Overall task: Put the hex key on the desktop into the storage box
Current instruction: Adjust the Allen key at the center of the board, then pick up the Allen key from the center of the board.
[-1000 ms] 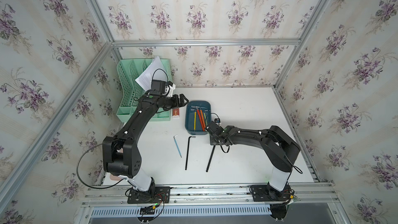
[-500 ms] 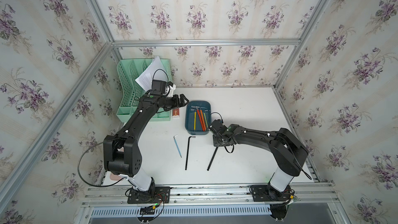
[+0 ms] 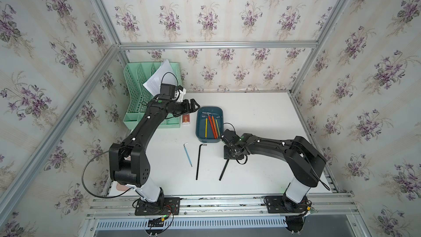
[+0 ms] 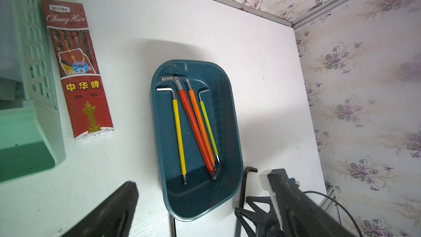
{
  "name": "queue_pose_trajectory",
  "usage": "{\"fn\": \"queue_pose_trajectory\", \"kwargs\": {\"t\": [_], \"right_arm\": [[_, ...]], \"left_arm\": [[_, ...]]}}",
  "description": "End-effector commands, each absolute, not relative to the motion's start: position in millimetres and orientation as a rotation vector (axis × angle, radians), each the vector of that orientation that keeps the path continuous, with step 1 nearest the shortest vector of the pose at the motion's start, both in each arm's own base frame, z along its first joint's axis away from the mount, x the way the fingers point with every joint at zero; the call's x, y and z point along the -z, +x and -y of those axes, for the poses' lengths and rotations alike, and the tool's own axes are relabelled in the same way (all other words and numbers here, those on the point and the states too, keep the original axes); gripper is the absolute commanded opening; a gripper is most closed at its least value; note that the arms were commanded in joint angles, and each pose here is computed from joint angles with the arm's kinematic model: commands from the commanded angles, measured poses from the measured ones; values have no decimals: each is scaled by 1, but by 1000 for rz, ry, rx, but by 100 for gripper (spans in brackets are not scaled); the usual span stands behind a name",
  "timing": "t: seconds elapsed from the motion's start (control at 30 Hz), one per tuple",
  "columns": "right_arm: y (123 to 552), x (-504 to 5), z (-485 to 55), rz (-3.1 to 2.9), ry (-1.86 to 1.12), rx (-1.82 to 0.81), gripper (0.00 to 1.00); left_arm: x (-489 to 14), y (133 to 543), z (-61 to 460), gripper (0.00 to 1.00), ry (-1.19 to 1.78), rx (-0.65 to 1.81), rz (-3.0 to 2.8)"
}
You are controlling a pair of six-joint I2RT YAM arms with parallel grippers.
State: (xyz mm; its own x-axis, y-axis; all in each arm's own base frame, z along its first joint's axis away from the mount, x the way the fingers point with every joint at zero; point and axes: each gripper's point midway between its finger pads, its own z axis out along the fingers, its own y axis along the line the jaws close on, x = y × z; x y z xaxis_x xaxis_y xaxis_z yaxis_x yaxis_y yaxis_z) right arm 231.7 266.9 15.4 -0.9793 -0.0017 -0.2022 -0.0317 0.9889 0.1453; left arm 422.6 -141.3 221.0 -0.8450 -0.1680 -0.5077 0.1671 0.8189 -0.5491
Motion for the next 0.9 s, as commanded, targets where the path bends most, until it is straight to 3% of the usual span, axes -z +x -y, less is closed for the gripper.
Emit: {"fn": "queue_pose_trajectory", "kwargs": {"t": [0.0,0.57,0.87], "right_arm": [[230,-11,-263,-2961,0,-152,53],[214,19,-242,-3043,-99,185,46],[202,43,-240,-3084,-101,185,43]], "left_arm": [[-224,421,141,99,19,802,-2447],[-227,420,141,99,16,798,-2445],[-226,420,140,99,16,796,-2446]]}}
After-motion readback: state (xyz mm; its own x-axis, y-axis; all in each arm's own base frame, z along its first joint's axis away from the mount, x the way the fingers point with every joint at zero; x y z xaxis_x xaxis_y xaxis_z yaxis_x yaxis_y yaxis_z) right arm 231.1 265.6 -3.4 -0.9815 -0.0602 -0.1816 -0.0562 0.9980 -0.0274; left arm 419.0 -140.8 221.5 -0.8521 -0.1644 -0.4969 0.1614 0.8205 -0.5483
